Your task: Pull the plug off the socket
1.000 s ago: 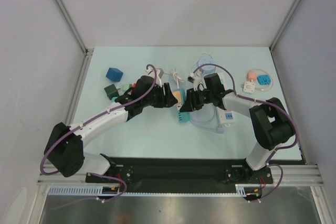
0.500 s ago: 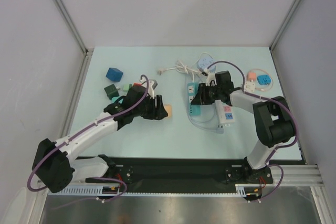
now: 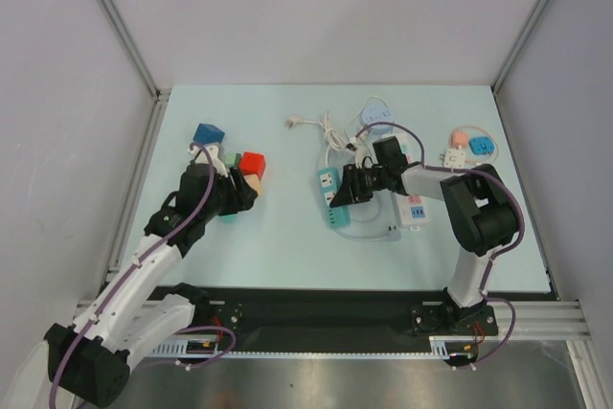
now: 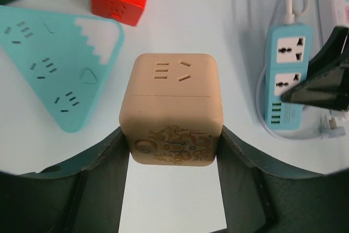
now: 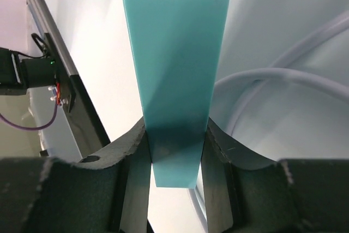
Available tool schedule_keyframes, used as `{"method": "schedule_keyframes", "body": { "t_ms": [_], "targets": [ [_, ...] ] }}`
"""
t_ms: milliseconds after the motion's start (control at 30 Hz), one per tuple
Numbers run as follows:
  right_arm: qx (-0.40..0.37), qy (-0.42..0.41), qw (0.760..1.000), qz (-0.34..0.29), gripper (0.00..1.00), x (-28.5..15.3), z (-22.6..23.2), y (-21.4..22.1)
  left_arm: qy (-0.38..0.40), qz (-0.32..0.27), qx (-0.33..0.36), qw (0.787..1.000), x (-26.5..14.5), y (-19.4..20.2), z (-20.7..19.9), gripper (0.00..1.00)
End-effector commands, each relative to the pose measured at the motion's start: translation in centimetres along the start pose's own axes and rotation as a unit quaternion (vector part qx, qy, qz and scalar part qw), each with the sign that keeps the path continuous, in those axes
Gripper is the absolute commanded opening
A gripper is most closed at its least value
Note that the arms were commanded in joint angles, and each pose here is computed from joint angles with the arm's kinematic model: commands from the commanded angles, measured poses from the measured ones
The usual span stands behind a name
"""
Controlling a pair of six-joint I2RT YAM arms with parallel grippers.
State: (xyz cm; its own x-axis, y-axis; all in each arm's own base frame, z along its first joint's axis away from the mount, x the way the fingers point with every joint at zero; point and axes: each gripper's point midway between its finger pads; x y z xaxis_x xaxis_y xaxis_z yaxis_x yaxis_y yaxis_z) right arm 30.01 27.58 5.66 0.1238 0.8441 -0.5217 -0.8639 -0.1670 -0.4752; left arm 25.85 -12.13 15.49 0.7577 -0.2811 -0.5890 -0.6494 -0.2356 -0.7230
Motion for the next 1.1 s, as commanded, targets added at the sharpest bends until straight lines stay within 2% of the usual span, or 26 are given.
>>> {"method": "schedule_keyframes", "body": {
  "t_ms": [0, 167, 267, 567, 667, 700, 767, 867, 900, 967, 1000, 1067],
  "targets": [
    [-0.015, -0.036, 0.999, 0.013, 0.08, 0.7, 1.6, -0.3, -0.027, -0.062, -0.024, 0.997, -0.9, -2.7, 1.2, 0.0],
    [-0.032, -0.137, 0.99, 0.018, 0.08, 0.0, 6.4, -0.3, -0.033, -0.086, -0.052, 0.994, -1.2, -3.7, 2.0, 0.0],
    [-0.041, -0.14, 0.989, 0.024, 0.1, 0.5, 7.2, 0.1, -0.04, -0.089, -0.059, 0.994, -1.3, -3.6, 2.5, 0.0],
    [-0.024, -0.062, 0.995, 0.076, 0.19, 3.9, 4.9, 2.6, -0.045, -0.108, -0.101, 0.988, -1.9, -3.9, 3.9, 0.0],
    [-0.032, -0.04, 0.996, 0.078, 0.31, 4.1, 4.3, 2.6, -0.047, -0.107, -0.125, 0.985, -1.4, -3.6, 4.7, 0.0],
    [-0.036, -0.03, 0.996, 0.077, 0.39, 4.2, 4.0, 2.6, -0.048, -0.106, -0.14, 0.983, -1.2, -3.6, 5.1, 0.0],
    [-0.048, -0.019, 0.996, 0.078, 0.48, 4.0, 3.6, 2.3, -0.046, -0.093, -0.155, 0.982, -0.5, -3.0, 5.5, 0.0],
    [-0.076, 0.011, 0.994, 0.074, 0.67, 3.4, 3.2, 1.4, -0.06, -0.084, -0.188, 0.977, 0.2, -2.9, 6.9, 0.0],
    [-0.103, 0.026, 0.992, 0.068, 0.8, 3.2, 2.8, 0.8, -0.062, -0.085, -0.203, 0.973, 0.4, -3.2, 7.4, 0.0],
    [-0.135, 0.039, 0.988, 0.06, 0.92, 2.0, 3.5, -0.3, -0.051, -0.09, -0.212, 0.972, 0.8, -4.0, 7.2, 0.0],
    [-0.178, 0.044, 0.981, 0.057, 0.98, 1.5, 3.4, -0.8, -0.063, -0.091, -0.232, 0.966, 1.3, -4.4, 8.5, 0.0],
    [-0.22, 0.047, 0.973, 0.048, 1.0, 0.1, 4.5, -1.7, -0.054, -0.1, -0.233, 0.966, 1.8, -5.9, 8.4, 0.0]
  ]
}}
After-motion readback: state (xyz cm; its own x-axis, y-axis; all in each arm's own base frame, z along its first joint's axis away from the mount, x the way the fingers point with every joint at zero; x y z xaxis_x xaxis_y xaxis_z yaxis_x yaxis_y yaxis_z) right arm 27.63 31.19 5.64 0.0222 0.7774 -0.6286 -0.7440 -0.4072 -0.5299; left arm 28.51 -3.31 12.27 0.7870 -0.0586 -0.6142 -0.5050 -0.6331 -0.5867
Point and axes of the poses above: each gripper's point midway between its finger pads, its own x axis out along the fingers, its own z axis along the line the jaws close on, y = z × x
